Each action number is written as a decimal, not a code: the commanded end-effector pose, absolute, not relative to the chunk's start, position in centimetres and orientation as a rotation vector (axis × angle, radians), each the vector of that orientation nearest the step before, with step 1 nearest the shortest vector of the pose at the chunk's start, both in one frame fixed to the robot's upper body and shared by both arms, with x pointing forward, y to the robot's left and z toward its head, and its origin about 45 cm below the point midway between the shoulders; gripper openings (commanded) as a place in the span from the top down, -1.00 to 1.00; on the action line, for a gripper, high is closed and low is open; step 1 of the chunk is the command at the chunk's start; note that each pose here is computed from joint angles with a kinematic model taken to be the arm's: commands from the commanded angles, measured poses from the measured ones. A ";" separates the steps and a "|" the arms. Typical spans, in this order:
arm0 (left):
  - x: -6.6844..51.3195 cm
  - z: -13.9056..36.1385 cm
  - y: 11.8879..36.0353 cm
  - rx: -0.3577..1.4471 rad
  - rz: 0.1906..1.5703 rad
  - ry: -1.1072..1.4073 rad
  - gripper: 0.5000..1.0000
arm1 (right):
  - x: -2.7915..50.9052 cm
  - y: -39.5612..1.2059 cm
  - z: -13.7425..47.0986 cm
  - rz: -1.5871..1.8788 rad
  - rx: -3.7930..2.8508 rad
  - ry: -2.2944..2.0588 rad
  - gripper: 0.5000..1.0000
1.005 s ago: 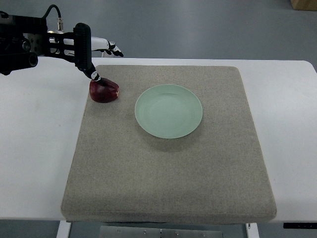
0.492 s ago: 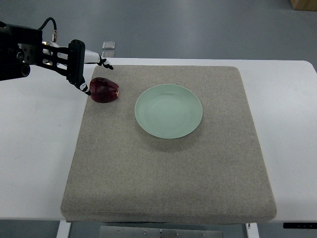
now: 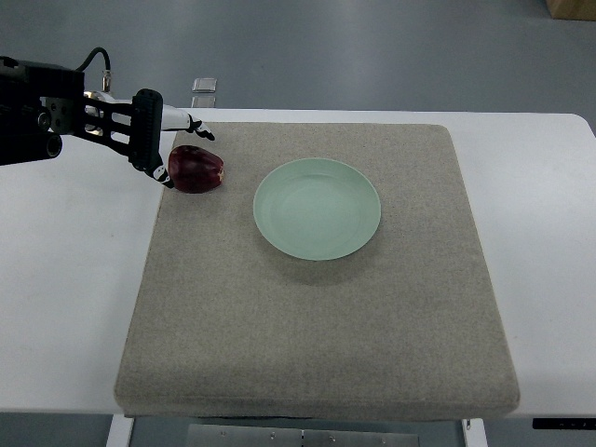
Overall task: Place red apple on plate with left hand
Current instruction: 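Lower the left hand around the red apple and close the fingers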
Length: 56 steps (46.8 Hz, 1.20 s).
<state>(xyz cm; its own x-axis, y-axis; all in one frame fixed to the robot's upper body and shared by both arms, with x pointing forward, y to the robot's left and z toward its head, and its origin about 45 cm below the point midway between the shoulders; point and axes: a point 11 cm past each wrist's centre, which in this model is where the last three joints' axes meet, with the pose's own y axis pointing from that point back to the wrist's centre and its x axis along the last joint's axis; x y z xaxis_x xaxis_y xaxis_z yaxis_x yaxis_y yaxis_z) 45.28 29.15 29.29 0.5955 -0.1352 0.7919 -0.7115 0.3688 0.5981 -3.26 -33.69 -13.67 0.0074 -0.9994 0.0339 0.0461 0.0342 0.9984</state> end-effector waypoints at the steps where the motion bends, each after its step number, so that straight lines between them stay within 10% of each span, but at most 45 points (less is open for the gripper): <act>1: 45.1 28.7 29.3 1.163 0.437 -0.878 -0.76 | -3.3 -33.7 -13.7 -1.201 1.153 -1.186 -0.72; 56: 44.6 26.2 28.9 1.161 0.420 -0.865 -0.29 | -3.3 -33.7 -13.7 -1.201 1.153 -1.186 -0.72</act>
